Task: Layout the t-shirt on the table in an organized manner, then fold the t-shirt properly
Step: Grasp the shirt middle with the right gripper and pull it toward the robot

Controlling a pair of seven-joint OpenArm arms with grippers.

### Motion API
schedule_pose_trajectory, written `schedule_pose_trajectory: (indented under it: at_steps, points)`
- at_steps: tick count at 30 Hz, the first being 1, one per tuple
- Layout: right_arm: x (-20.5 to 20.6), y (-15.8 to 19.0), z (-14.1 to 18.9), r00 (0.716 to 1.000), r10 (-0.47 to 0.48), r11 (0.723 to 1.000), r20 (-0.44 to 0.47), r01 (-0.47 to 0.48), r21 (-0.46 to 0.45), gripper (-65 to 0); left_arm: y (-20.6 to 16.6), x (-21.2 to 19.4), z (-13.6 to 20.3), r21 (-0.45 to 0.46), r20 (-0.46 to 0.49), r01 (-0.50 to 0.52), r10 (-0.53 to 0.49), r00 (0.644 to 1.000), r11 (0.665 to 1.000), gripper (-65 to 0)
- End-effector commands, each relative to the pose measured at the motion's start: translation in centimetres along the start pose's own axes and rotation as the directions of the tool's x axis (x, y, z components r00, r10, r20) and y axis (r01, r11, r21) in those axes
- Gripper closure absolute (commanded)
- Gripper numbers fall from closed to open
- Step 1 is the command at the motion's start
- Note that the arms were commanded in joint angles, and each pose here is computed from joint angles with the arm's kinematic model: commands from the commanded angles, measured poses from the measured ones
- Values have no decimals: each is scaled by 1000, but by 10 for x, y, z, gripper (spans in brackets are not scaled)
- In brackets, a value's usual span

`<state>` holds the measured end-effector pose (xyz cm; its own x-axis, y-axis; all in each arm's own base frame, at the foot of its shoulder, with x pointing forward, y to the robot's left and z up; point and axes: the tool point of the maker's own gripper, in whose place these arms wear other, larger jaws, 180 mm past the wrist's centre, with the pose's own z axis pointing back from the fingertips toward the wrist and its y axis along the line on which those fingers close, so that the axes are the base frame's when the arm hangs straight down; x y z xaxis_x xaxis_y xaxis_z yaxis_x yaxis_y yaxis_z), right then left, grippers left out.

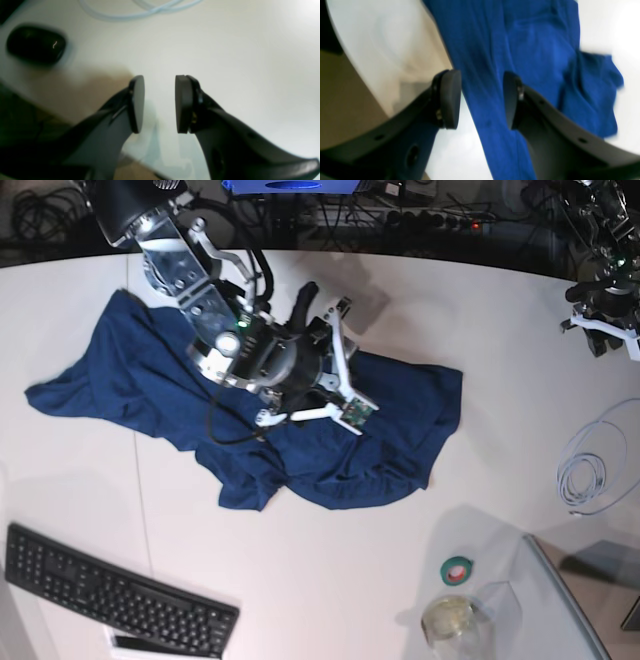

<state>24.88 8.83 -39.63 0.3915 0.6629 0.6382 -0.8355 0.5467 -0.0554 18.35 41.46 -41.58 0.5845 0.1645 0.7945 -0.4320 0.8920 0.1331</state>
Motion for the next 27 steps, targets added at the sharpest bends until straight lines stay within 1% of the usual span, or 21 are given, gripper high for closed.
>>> schedule_pose_trajectory:
  at_steps: [1, 5, 7, 9, 12, 15, 17, 24, 27]
  points:
    - [20, -1, -8, 999, 6, 1000, 47, -6, -6, -251, 10, 12, 2, 15, 37, 10, -10, 999, 1000, -201]
    - [32, 0, -54, 1000, 12, 1000, 19, -12, 14, -251, 13, 5, 7, 24, 24, 9, -9, 1000, 1000, -201]
    - [28, -5, -68, 1000, 6, 1000, -7, -6, 20, -251, 14, -1, 9, 24, 12, 11, -11, 1000, 1000, -201]
    - [24, -11, -77, 1000, 6, 1000, -13, -6, 19, -251, 13, -2, 10, 22, 11, 12, -13, 1000, 1000, -201]
    - [21, -15, -84, 1000, -3, 1000, -8, 4, 17, -251, 9, -9, 10, 17, -2, 2, -2, 1000, 1000, -201]
    - [15, -33, -88, 999, -44, 998, -31, 43, -52, -251, 3, -13, 10, 8, -7, -7, 8, 1000, 1000, -201]
    - [12, -39, -91, 998, -54, 996, -29, 52, -69, -251, 1, -13, 10, 7, -6, -15, 15, 1000, 1000, -201]
    - [5, -45, -96, 998, -57, 996, -39, 54, -77, -251, -1, -13, 9, 5, -5, -17, 17, 1000, 1000, -201]
    - [-4, -48, -98, 996, -60, 995, -65, 55, -80, -251, 0, -12, 9, 5, -4, -15, 15, 1000, 1000, -201]
